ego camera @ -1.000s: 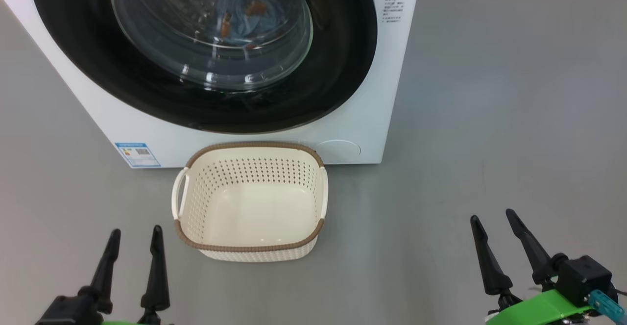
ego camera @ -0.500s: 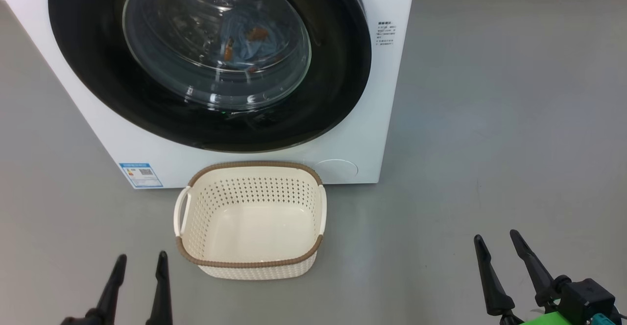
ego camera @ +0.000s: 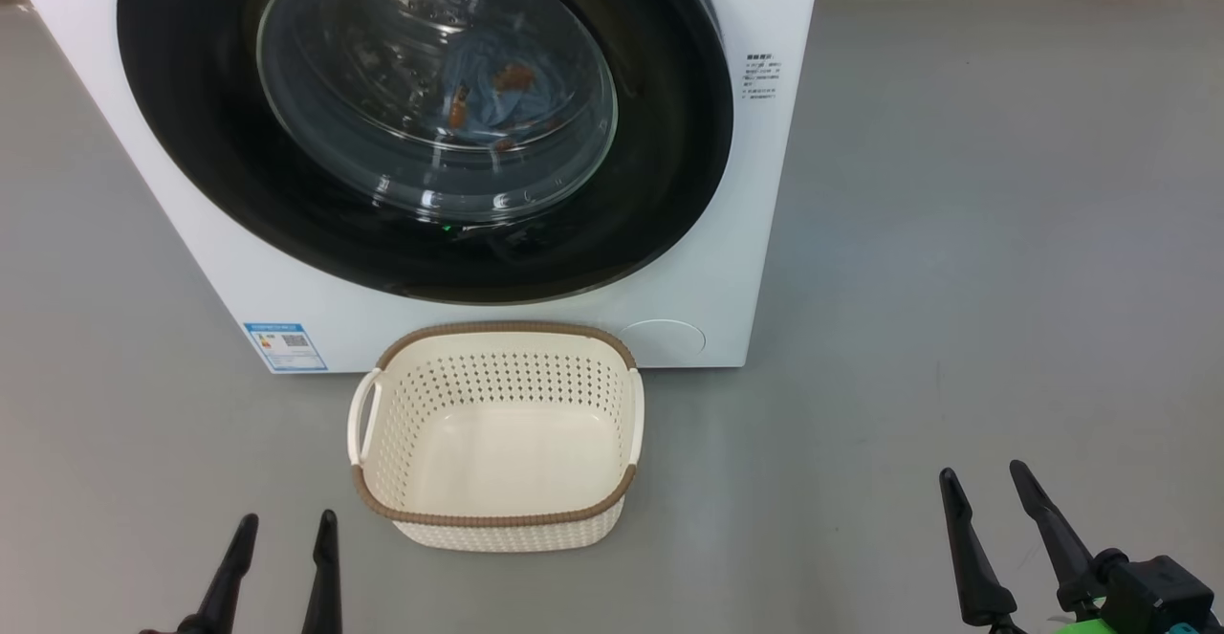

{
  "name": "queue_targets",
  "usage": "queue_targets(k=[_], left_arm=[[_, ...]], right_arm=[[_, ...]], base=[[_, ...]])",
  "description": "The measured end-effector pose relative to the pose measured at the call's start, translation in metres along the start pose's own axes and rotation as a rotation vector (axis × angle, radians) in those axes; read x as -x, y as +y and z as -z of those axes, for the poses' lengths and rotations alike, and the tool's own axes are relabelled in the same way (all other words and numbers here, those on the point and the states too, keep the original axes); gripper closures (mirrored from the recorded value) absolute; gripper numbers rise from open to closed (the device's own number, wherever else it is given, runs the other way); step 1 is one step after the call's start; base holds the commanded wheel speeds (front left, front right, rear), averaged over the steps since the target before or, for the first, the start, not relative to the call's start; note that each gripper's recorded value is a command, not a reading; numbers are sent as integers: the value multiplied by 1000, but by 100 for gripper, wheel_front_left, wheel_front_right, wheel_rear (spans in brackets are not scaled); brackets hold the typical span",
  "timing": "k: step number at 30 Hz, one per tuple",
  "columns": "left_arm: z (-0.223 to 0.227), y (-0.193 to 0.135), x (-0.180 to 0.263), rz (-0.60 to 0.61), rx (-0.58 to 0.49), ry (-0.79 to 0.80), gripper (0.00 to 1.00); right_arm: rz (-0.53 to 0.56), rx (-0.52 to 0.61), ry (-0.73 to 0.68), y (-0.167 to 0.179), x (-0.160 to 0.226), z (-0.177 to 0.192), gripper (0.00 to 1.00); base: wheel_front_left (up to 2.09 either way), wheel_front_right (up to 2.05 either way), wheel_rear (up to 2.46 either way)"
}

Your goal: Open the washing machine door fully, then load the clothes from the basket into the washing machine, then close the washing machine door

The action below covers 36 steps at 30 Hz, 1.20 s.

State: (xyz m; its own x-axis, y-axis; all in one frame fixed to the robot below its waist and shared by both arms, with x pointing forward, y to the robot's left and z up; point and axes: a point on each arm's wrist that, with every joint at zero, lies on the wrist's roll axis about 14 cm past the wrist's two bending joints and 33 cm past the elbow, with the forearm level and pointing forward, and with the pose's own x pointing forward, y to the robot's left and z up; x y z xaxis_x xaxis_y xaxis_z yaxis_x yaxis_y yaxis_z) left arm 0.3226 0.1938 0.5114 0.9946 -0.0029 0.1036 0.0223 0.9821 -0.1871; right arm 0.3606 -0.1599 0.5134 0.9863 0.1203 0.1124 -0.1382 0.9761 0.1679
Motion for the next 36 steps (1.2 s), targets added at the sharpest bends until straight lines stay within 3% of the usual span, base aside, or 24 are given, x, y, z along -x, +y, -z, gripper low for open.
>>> queue_targets(k=[28,29,36], left_arm=[[3,2,-1,3,-9,11,0],[7,2,0,-1,-3,23,100],[22,-1,4,-17,49,68,100]], right_arm=[[10,-7,10,-1,0,4,0],[12,-10,22,-1,1,8,100],[32,-49,69,-4,5,22,100]], base=[[0,0,0],[0,0,0],[0,0,0]])
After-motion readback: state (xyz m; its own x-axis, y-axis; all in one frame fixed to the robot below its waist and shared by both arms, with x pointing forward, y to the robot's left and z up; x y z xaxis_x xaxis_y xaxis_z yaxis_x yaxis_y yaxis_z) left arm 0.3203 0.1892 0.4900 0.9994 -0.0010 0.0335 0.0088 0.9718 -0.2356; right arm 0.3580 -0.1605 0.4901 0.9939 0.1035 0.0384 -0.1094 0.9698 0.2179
